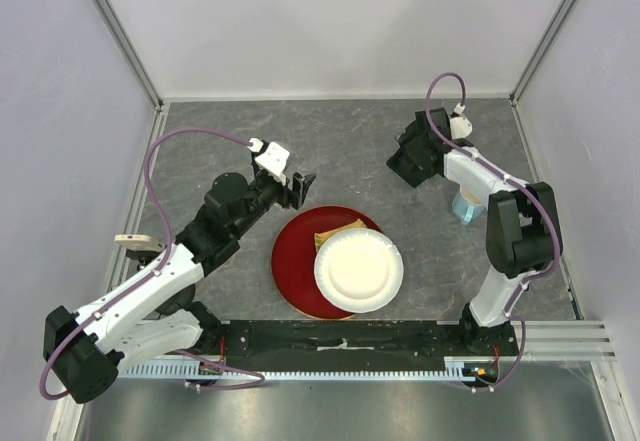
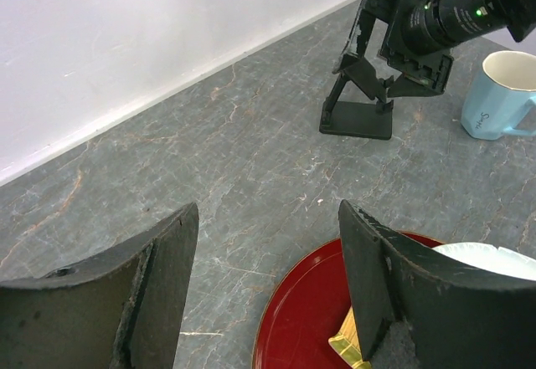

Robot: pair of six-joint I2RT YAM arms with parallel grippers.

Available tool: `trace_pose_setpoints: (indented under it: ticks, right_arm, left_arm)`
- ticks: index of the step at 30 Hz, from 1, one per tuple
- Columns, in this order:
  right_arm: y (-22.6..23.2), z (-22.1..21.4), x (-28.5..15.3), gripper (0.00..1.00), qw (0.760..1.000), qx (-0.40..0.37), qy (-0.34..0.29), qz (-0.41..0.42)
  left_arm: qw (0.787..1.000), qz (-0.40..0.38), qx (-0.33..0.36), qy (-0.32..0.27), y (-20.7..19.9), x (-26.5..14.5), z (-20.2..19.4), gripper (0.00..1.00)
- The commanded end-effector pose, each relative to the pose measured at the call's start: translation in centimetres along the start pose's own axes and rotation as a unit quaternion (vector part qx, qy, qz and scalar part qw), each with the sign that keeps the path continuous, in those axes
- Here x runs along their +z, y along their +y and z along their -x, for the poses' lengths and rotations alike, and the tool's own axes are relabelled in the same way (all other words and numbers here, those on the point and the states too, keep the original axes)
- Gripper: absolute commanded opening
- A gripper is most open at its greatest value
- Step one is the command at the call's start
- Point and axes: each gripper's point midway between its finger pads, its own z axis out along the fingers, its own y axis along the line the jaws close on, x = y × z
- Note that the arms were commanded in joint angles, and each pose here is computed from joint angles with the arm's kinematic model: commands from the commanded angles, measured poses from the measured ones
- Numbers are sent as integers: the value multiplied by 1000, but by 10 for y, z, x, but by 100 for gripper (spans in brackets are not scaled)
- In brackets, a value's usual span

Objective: Place the phone on the phone stand

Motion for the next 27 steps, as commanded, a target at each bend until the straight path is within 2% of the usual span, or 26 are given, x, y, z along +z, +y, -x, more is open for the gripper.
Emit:
trace_pose_setpoints:
  ticks: [1,5,10,12,17,22,27]
  right_arm:
    - [12,23,-19,98,997,19,-49,58]
    - [4,23,-12,98,997,44,-40,52]
    - [7,22,-3,98,997,25,-31,65]
    - [23,19,-4,98,994,-10,-20,110]
    - [55,6,-8,95,979,-29,6,201]
    - [70,-7,-6,93,976,-61,16,209]
    - [89,-34,-1,93,965,-74,60,244]
  left_arm:
    - [999,3,15,-30,2,0,25,73]
    - [999,8,20,-28,4,1,23,73]
    - [999,6,18,-27,3,1,23,74]
    - [999,10,20,-26,5,1,22,73]
    - [1000,6,19,-22,4,2,20,73]
    - [1000,10,22,-20,5,3,19,73]
    - [1000,8,21,-18,4,4,18,73]
